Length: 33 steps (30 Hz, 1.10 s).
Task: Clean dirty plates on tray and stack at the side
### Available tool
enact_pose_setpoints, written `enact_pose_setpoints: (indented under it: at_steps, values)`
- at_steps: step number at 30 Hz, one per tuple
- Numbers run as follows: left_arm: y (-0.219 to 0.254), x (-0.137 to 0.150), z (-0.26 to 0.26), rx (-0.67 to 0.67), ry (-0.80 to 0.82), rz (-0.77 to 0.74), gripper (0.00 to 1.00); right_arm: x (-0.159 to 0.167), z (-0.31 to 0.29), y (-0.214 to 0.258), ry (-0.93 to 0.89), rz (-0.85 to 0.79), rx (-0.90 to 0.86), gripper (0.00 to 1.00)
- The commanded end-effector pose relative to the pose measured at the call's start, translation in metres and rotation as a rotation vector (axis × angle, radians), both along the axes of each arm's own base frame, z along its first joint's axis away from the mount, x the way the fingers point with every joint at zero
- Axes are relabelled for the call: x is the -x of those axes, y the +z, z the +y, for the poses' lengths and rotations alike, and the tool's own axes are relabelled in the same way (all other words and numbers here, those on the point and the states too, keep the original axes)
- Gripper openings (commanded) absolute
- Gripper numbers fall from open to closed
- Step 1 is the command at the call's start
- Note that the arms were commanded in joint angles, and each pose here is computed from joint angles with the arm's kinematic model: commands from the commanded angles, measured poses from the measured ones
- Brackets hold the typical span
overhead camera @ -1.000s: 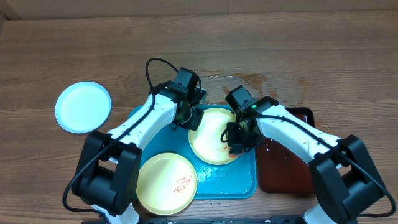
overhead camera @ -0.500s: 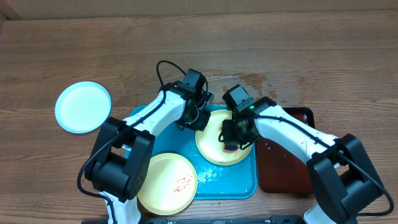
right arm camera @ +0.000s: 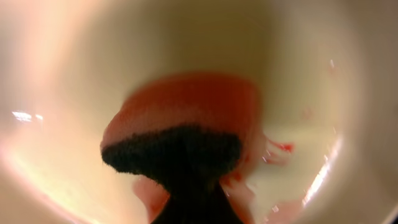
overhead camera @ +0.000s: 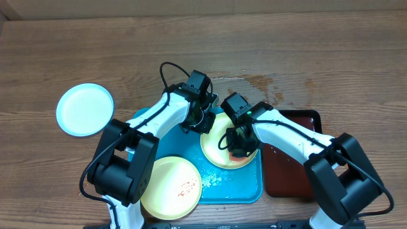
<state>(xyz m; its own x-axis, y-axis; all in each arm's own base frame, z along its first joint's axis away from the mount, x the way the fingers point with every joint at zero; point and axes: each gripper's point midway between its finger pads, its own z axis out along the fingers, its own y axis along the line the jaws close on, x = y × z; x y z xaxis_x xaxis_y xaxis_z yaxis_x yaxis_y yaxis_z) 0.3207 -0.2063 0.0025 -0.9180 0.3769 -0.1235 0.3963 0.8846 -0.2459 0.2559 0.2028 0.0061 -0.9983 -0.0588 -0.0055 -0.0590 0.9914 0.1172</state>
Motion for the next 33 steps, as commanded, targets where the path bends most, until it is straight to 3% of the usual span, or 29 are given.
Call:
enact_pose_setpoints:
  at_steps: [1, 8, 14, 19, 25, 33]
  values:
    - [-0.033, 0.020, 0.004, -0.050, 0.012, 0.095, 0.04, -0.033, 0.018, 0.005, -0.013, -0.094, -0.022, 0.04]
    - [-0.033, 0.020, 0.004, -0.051, 0.019, 0.097, 0.04, -0.059, 0.010, 0.019, -0.115, -0.131, -0.038, 0.04]
    - [-0.034, 0.020, 0.005, -0.054, 0.019, 0.095, 0.04, -0.034, -0.051, 0.001, -0.182, -0.051, 0.189, 0.04]
    - [-0.034, 0.020, 0.005, -0.054, 0.019, 0.095, 0.04, 0.000, -0.078, -0.014, -0.176, 0.073, 0.252, 0.04]
    - [-0.034, 0.020, 0.005, -0.054, 0.019, 0.095, 0.04, 0.019, -0.036, -0.019, 0.022, 0.132, 0.079, 0.04]
    - [-0.034, 0.021, 0.005, -0.056, 0.019, 0.099, 0.04, 0.010, 0.033, -0.009, 0.180, 0.051, -0.158, 0.04]
